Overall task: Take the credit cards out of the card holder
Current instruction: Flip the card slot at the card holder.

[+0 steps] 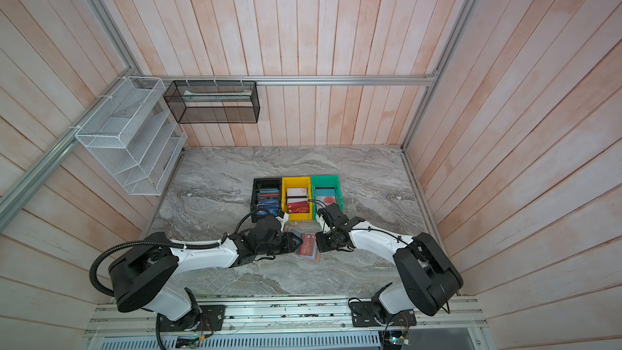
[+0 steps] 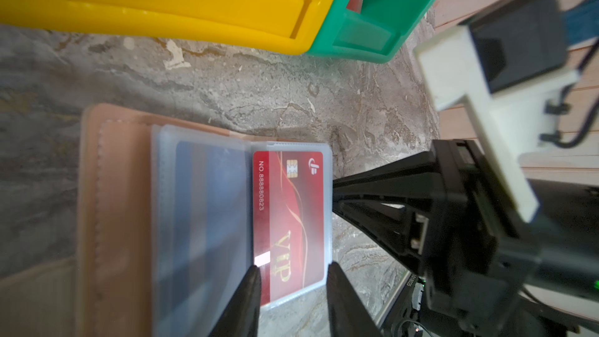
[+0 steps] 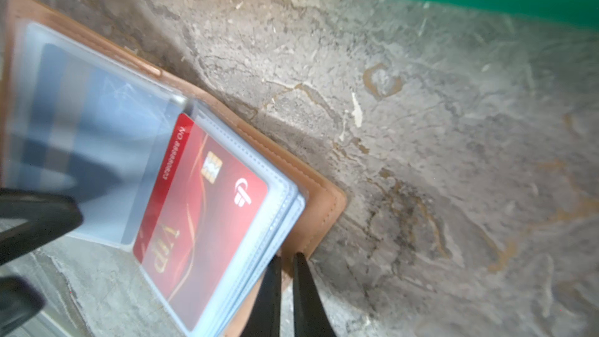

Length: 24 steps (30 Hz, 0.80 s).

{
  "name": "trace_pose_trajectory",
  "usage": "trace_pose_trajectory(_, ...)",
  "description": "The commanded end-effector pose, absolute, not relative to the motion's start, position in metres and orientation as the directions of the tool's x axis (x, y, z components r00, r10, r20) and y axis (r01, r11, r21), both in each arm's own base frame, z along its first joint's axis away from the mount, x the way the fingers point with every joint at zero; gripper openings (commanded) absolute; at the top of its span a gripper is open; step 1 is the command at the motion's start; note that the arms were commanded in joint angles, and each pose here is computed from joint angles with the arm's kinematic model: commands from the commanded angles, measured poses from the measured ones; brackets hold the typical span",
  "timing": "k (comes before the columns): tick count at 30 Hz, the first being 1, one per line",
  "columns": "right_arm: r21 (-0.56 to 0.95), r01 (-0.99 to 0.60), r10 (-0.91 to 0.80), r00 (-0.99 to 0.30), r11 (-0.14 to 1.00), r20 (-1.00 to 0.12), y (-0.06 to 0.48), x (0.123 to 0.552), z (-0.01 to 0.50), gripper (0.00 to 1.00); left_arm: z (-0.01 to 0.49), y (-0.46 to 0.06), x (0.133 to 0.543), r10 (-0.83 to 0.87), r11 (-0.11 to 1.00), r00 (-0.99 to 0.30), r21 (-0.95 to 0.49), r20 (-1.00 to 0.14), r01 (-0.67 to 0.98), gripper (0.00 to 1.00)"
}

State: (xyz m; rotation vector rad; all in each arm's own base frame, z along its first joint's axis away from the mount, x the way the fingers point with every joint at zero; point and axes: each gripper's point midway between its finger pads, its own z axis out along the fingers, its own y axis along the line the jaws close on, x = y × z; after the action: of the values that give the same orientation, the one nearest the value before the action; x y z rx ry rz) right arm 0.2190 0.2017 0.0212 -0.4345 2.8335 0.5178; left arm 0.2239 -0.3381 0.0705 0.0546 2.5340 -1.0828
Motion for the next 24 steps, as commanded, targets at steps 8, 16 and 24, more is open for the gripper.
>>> trace_pose_trajectory(8,0.295,-0.312,-0.254,-0.942,0.903,-0.22,0.194,0.209,0.005,0.11,0.097,-0.312,0.231,-0.167,0.73,-0.887,-0.658,-0.431,0.183,0.37)
trace_pose_trajectory(16,0.294,-0.313,-0.259,-0.943,0.903,-0.211,0.194,0.208,0.002,0.11,0.079,-0.299,0.233,-0.175,0.763,-0.899,-0.633,-0.402,0.134,0.37)
trace_pose_trajectory(24,0.297,-0.318,-0.264,-0.942,0.9,-0.209,0.195,0.208,0.002,0.11,0.067,-0.296,0.236,-0.152,0.803,-0.906,-0.584,-0.395,0.12,0.37)
